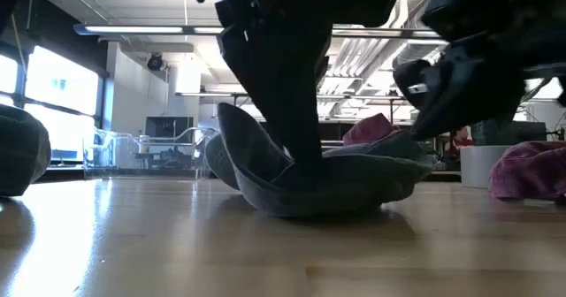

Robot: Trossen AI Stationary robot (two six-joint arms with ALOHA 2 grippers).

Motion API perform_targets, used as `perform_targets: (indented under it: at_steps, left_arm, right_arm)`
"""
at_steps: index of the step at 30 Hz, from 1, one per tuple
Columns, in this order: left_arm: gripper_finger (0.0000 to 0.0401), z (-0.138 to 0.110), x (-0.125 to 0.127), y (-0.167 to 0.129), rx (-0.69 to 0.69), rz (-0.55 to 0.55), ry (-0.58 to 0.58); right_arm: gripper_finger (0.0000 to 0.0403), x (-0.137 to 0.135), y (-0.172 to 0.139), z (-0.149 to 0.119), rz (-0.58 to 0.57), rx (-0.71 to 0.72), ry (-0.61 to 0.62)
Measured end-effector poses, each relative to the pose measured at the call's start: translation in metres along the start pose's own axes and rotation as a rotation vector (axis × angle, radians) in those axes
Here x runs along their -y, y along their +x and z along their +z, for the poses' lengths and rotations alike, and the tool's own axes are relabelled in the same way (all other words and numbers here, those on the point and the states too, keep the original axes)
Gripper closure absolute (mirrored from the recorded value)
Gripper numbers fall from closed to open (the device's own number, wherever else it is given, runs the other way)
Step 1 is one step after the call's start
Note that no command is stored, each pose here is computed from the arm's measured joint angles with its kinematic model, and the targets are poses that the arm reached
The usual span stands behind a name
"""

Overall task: Pick & Place hat
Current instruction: Put the right black cap into the left transparent bin

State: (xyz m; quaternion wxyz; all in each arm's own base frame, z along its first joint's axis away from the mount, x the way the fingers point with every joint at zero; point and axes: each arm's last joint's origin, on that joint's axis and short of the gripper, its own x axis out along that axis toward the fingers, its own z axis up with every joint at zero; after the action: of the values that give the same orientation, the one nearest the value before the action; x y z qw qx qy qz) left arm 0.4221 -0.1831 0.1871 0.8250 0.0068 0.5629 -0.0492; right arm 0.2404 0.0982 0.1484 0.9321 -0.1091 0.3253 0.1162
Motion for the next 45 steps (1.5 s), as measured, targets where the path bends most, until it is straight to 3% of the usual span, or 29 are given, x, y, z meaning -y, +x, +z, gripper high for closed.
perform_targets:
  at_steps: [4,9,12,17,22,24,28,31,35,40,45]
  left_arm:
    - [0.0378,0.002,0.001,0.000,0.023,0.006,-0.008]
    - [0.0369,0.018,-0.002,-0.001,0.163,-0.066,-0.031]
    - [0.0341,0.022,-0.013,0.000,0.151,-0.112,-0.048]
    - [0.0265,0.021,-0.029,0.001,0.105,-0.074,-0.029]
    - [0.0234,0.012,-0.034,-0.011,0.111,0.257,-0.089]
    - [0.0232,0.015,-0.034,-0.014,0.138,0.262,-0.115]
    - [0.0232,0.011,-0.039,0.002,0.066,0.215,-0.143]
    - [0.0232,-0.001,-0.047,0.012,-0.030,0.315,-0.200]
    - [0.0232,-0.005,-0.053,0.007,-0.045,0.412,-0.278]
    - [0.0232,-0.014,-0.053,0.003,-0.097,0.486,-0.320]
    - [0.0232,-0.018,-0.046,-0.015,-0.009,0.636,-0.347]
  right_arm:
    - [0.0352,-0.014,0.005,-0.002,0.067,0.009,-0.048]
    - [0.0284,-0.026,0.012,-0.003,0.075,0.047,-0.112]
    - [0.0255,-0.027,0.016,-0.004,0.071,0.048,-0.111]
    - [0.0243,-0.028,0.017,-0.005,0.100,0.044,-0.132]
    - [0.0256,-0.024,0.018,-0.005,0.087,0.042,-0.127]
    - [0.0268,-0.019,0.019,-0.006,0.048,0.035,-0.104]
    - [0.0305,-0.010,0.022,-0.008,0.022,0.010,-0.042]
    - [0.0345,-0.008,0.025,-0.011,0.038,-0.014,-0.035]
    - [0.0394,-0.006,0.032,-0.019,0.031,-0.056,-0.034]
    - [0.0386,-0.004,0.034,-0.025,0.004,-0.106,-0.079]
    - [0.0399,-0.003,0.020,-0.011,-0.021,-0.039,-0.085]
